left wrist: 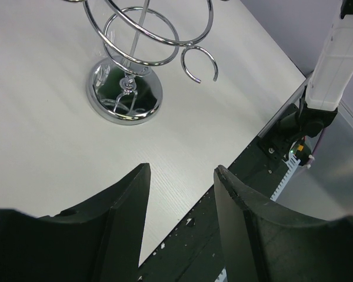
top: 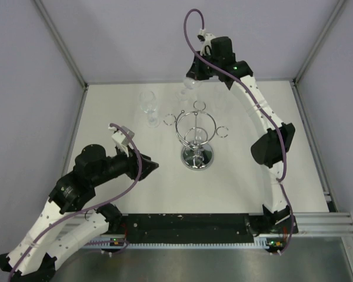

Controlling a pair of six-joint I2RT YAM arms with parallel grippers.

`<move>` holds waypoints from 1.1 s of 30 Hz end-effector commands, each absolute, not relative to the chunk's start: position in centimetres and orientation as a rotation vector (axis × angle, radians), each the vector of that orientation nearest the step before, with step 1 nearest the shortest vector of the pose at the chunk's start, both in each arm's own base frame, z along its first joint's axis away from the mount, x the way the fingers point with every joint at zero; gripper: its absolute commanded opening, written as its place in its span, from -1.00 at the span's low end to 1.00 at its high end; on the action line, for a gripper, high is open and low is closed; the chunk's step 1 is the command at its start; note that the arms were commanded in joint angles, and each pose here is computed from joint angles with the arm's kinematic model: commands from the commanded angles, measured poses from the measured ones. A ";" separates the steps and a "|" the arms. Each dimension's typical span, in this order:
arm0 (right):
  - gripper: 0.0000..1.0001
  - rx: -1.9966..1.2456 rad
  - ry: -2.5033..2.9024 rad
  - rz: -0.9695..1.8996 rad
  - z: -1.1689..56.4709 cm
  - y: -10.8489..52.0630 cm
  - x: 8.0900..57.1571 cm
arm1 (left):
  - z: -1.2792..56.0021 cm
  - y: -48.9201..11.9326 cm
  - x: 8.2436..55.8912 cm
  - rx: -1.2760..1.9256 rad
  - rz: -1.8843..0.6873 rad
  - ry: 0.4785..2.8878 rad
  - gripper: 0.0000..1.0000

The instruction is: Take the wine glass off the wine glass rack

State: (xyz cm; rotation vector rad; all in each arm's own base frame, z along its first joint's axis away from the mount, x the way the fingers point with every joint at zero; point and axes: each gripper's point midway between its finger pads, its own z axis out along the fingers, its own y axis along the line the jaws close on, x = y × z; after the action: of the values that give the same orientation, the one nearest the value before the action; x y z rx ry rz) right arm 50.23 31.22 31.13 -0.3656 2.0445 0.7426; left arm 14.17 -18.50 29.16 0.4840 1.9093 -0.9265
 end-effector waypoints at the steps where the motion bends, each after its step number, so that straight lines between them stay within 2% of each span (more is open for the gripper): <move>1: -1.00 -0.385 1.954 0.692 32.6 30.9 51.6 | 29.8 -18.9 14.7 0.507 -0.924 1.867 0.06; 15: -1.00 -0.387 2.064 0.529 28.1 28.8 52.3 | 29.0 -19.0 14.8 0.511 -0.917 1.890 0.06; 33: -1.00 -0.372 2.181 0.494 24.2 27.5 52.6 | 28.7 -19.1 14.7 0.512 -0.926 1.899 0.06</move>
State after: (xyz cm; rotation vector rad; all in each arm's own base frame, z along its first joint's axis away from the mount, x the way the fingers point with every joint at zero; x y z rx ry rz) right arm 51.30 28.09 22.45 -0.3786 2.2483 0.5056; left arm 14.43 -18.64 28.29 0.4997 1.9325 -0.9111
